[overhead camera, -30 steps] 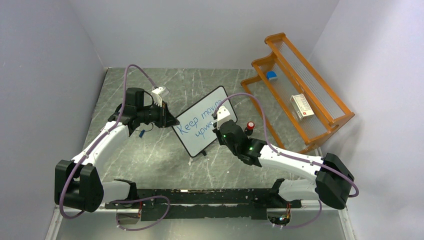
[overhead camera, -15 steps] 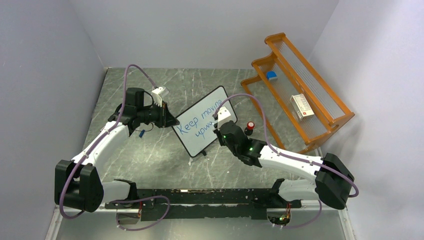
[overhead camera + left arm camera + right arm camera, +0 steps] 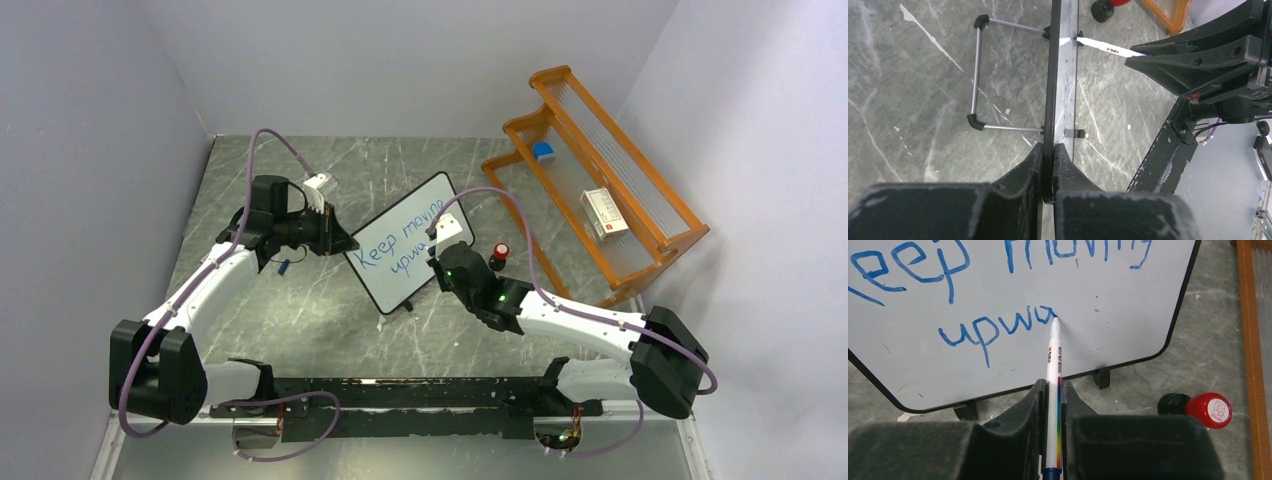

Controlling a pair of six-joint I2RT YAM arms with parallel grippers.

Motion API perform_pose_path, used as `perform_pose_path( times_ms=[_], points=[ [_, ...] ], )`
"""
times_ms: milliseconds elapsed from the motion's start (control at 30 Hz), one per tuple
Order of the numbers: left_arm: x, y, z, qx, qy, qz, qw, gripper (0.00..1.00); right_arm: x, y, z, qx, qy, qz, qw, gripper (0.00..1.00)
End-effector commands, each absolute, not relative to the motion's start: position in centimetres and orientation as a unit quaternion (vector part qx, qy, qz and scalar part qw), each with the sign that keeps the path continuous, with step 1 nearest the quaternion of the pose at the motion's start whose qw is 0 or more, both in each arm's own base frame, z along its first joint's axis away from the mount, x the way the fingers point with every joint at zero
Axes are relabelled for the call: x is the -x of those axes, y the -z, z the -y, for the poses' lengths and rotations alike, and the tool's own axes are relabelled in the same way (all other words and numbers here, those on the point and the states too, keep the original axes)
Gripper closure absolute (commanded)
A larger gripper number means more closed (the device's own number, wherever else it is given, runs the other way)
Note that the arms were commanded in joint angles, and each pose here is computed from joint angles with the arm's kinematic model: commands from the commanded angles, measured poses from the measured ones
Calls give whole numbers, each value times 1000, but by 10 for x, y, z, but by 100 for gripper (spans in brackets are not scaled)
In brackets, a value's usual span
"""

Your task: Write a sentence on the whiteboard

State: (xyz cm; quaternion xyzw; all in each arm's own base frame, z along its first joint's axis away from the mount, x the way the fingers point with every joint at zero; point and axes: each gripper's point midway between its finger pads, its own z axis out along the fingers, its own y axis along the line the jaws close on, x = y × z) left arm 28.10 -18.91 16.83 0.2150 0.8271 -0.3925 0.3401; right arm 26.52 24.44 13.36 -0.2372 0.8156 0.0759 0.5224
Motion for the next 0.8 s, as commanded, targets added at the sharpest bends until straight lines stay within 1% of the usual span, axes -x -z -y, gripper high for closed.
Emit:
perform_pose_path(
  times_ms=[0, 333, 767],
  points=[
    [-282, -124, 167, -198, 318, -875, 307, 95, -266, -123, -236, 229, -61, -825, 513, 100],
    [-282, -124, 166, -197, 316, -876, 307, 95, -267, -125, -232, 223, -59, -825, 515, 100],
    [-281, -124, 166, -197, 316, -876, 307, 95, -274, -154, -242, 222, -89, -803, 546, 100]
  ],
)
